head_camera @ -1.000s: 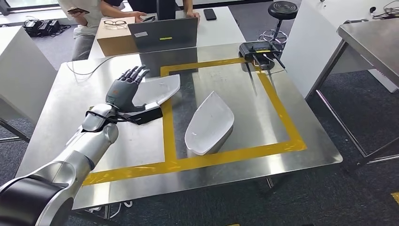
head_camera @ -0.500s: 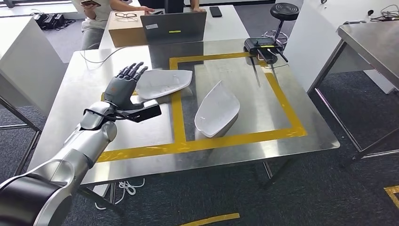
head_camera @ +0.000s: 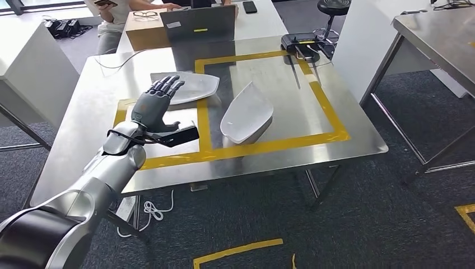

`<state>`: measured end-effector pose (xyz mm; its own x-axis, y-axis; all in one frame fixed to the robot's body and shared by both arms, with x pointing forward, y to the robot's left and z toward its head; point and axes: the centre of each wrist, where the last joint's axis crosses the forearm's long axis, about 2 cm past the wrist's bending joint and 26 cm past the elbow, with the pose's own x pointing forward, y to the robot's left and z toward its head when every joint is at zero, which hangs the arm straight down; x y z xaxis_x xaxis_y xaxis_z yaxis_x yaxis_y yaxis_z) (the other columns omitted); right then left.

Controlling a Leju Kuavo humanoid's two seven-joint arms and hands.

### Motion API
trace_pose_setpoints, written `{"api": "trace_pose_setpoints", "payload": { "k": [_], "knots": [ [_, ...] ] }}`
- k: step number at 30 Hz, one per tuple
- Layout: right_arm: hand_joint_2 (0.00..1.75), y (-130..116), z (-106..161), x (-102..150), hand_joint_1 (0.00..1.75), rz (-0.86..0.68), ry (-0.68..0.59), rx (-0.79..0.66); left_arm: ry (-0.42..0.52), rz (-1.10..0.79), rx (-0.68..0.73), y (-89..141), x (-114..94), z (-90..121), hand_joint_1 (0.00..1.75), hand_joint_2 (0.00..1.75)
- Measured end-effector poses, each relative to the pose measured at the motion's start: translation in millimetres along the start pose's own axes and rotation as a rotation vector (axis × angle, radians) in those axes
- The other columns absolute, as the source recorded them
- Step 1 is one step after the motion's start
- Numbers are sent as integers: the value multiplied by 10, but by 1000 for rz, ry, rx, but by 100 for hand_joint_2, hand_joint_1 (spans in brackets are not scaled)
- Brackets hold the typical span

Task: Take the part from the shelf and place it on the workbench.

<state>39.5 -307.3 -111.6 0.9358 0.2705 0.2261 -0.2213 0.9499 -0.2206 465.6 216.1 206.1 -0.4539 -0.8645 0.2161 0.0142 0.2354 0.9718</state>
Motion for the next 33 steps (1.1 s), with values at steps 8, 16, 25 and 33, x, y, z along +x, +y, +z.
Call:
{"api": "trace_pose_setpoints", "payload": {
  "k": [8, 16, 25, 33],
  "knots": [
    [0, 28, 6, -6, 0, -4, -4, 4, -1, -7, -7, -2, 41, -18, 0, 175],
    [0, 55, 12, -17, 0, 1, -5, 9, -8, -12, 3, 42, 75, -53, 0, 175],
    [0, 38, 9, -19, 0, 7, -8, 9, 10, -25, 4, 86, 3, -44, 0, 175],
    [0, 40, 8, -13, 0, 14, -12, 21, 29, -42, 4, 99, -198, 45, 0, 175]
  ]
}}
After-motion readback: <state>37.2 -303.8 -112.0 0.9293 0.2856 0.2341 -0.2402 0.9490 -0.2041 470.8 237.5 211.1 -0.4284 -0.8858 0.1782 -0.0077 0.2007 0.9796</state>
